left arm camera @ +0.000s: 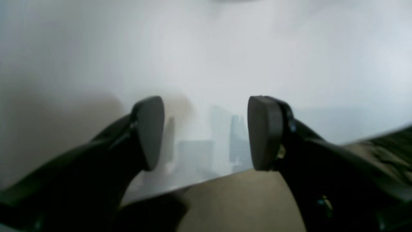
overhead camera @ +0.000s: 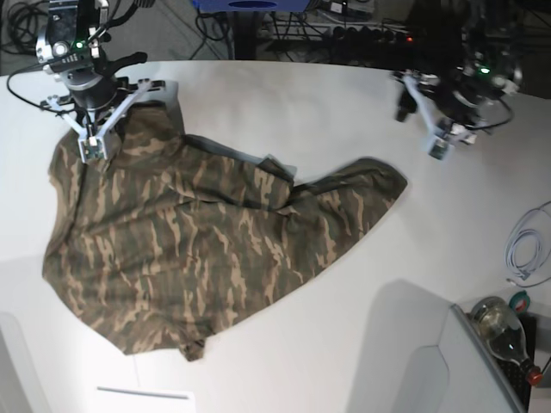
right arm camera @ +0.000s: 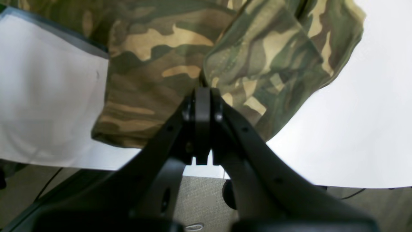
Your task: Layout the t-shirt on the table in an organized manner, then fold the t-shirt properly
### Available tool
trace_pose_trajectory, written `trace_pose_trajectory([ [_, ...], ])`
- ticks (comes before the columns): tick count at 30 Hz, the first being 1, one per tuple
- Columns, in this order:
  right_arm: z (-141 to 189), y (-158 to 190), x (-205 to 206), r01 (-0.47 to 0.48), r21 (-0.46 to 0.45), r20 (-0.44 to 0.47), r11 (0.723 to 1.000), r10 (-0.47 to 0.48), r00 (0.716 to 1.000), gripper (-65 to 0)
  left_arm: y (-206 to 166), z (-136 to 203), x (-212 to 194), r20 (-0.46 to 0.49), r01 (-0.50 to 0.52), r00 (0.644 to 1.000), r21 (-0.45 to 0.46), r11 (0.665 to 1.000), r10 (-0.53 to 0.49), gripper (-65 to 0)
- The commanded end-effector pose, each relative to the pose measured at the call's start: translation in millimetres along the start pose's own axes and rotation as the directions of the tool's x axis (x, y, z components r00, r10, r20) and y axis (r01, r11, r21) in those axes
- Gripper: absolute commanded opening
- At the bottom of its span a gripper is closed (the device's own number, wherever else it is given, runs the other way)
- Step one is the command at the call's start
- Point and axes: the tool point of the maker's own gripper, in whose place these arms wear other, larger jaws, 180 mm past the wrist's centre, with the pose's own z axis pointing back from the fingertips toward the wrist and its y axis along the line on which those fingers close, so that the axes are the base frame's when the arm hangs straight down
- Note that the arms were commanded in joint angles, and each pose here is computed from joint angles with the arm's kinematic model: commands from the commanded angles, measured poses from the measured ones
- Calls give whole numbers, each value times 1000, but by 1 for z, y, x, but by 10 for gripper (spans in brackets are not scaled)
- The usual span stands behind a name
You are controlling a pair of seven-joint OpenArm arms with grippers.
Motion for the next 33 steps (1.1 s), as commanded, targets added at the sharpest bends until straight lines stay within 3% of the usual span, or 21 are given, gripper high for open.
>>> trace_pose_trajectory([
  [1, 3, -3, 9, 1, -7, 36, 1000, -1, 999, -647, -11, 0, 13, 55, -32, 998, -40, 999, 35, -262],
  [3, 3, -3, 9, 1, -7, 36, 1000, -1, 999, -647, -39, -5, 23, 104, -152, 980, -152, 977, 169, -262],
  [5, 3, -2, 7, 1, -5, 32, 1000, 0, 999, -647, -59, -8, 33, 162, -246, 942, -265, 932, 295, -255],
  [8, 3, -1, 6, -1, -2, 29, 1000, 1, 1000, -647, -80, -9, 45, 241, -341, 848, -434, 834, 472, -253],
  [10, 3, -1, 5, -1, -2, 26, 1000, 1, 1000, -647, -96, -10, 44, 245, -377, 782, -546, 748, 573, -253],
  [12, 3, -1, 3, -1, -2, 21, 1000, 1, 1000, -648, -92, -20, 47, 233, -443, 715, -578, 685, 659, -253],
  [14, 3, 0, 3, -1, 0, 21, 1000, 1, 1000, -648, -98, -31, 46, 183, -483, 689, -606, 632, 701, -253],
  [17, 3, 0, 3, -2, -1, 21, 1000, 2, 1000, -648, -116, -41, 59, 154, -471, 687, -650, 596, 710, -253],
  [20, 3, 0, 3, -2, -1, 21, 1000, 2, 1000, -648, -132, -43, 74, 166, -415, 724, -670, 616, 669, -258],
  [24, 3, -1, 5, -6, -4, 24, 1000, 6, 1000, -648, -146, -44, 89, 175, -390, 728, -689, 611, 662, -260],
  [26, 3, -1, 5, -6, -4, 24, 1000, 6, 1000, -648, -150, -44, 97, 194, -366, 738, -690, 625, 646, -260],
  [28, 3, -2, 5, -7, -5, 25, 1000, 8, 1000, -648, -153, -41, 102, 236, -301, 782, -667, 681, 577, -260],
  [30, 2, -2, 5, -7, -5, 24, 1000, 7, 1000, -648, -165, -34, 115, 322, -164, 834, -630, 759, 447, -260],
  [33, 2, -2, 5, -6, -4, 24, 1000, 6, 1000, -648, -183, -27, 117, 440, 95, 888, -463, 881, 135, -260],
])
